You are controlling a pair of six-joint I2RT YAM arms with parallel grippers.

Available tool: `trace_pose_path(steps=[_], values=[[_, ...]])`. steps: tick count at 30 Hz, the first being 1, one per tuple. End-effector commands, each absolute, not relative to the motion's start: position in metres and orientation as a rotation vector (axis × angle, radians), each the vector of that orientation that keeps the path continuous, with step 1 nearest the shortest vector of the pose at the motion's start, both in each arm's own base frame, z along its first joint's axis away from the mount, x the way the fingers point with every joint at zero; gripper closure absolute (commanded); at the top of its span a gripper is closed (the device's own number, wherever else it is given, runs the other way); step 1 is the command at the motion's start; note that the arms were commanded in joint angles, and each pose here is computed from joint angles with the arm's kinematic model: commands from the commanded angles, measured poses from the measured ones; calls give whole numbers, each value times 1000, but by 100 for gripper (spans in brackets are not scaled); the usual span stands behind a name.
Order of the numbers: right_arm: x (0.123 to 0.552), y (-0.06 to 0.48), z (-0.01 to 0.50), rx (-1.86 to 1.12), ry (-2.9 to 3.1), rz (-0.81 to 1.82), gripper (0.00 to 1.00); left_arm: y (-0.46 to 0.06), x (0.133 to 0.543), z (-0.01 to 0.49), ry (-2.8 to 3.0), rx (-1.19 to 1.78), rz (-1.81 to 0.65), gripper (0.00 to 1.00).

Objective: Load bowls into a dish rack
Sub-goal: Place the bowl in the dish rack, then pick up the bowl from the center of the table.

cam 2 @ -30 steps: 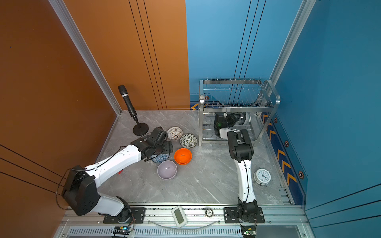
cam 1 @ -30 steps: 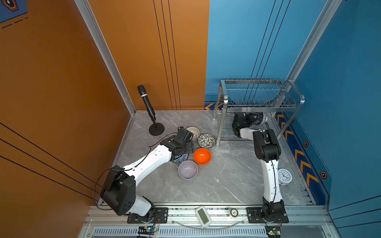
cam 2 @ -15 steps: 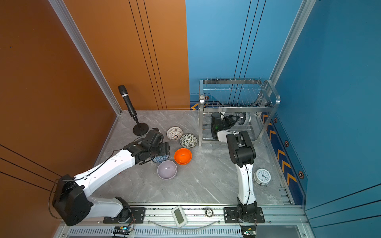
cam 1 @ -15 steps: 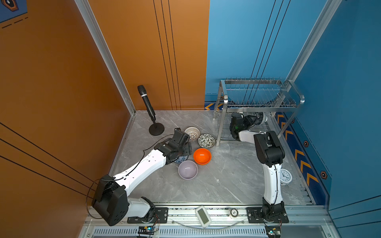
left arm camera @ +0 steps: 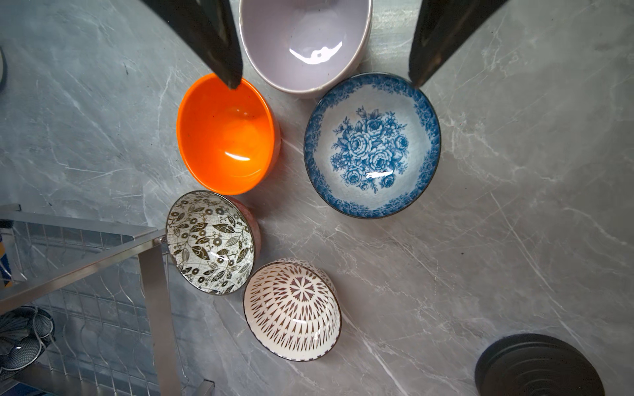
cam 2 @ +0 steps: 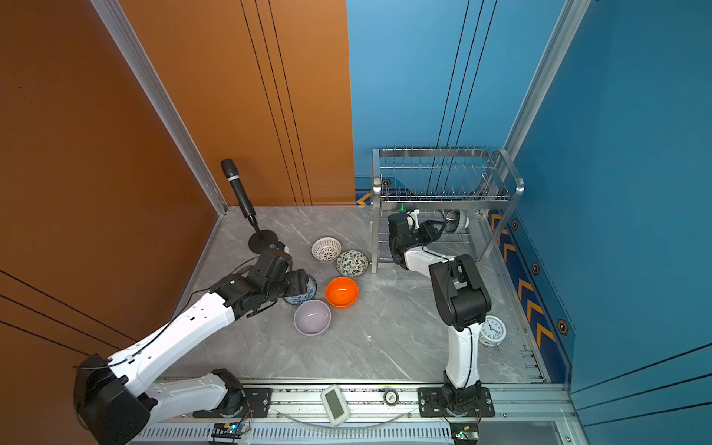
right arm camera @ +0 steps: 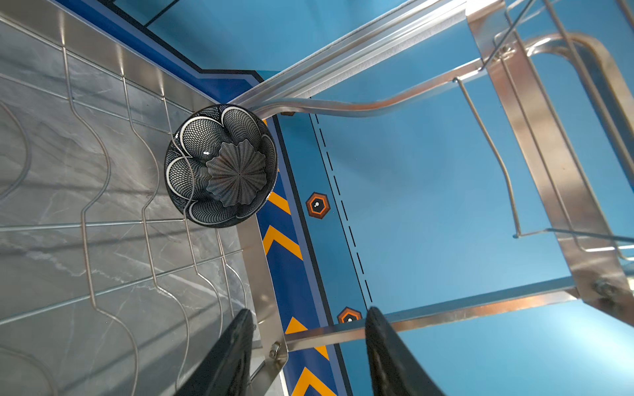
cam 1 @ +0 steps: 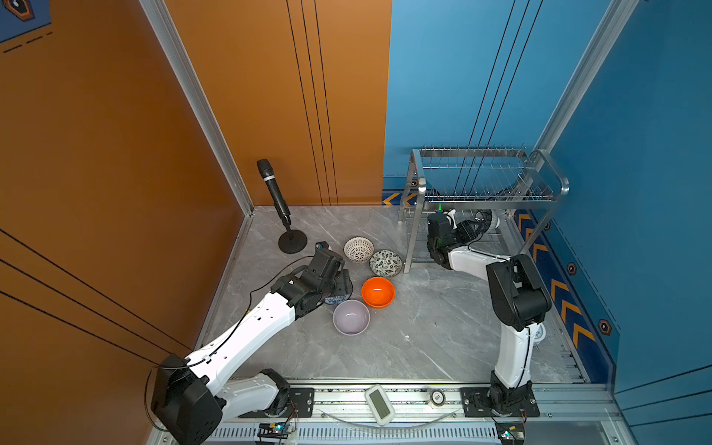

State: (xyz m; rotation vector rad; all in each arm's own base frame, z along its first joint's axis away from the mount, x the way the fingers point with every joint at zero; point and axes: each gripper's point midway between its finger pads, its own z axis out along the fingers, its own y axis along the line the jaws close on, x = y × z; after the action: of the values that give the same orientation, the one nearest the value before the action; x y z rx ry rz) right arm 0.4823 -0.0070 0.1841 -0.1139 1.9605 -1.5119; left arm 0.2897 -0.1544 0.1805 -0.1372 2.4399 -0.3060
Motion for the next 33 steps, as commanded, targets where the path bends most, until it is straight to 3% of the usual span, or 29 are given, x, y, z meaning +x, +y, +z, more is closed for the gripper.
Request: trace_pose_path(steps=[1,23,33], values=[[460,-9,181,-83,1978,-1533,46,-143,279,174,2460,-155,-258,23],[365,-6,214,-21,2052,-1384,42,-111,268,183,2484,-315,-191,24],[319,22,196,-69,2190,-1106,40,-91,272,176,2537,-419,-151,23]])
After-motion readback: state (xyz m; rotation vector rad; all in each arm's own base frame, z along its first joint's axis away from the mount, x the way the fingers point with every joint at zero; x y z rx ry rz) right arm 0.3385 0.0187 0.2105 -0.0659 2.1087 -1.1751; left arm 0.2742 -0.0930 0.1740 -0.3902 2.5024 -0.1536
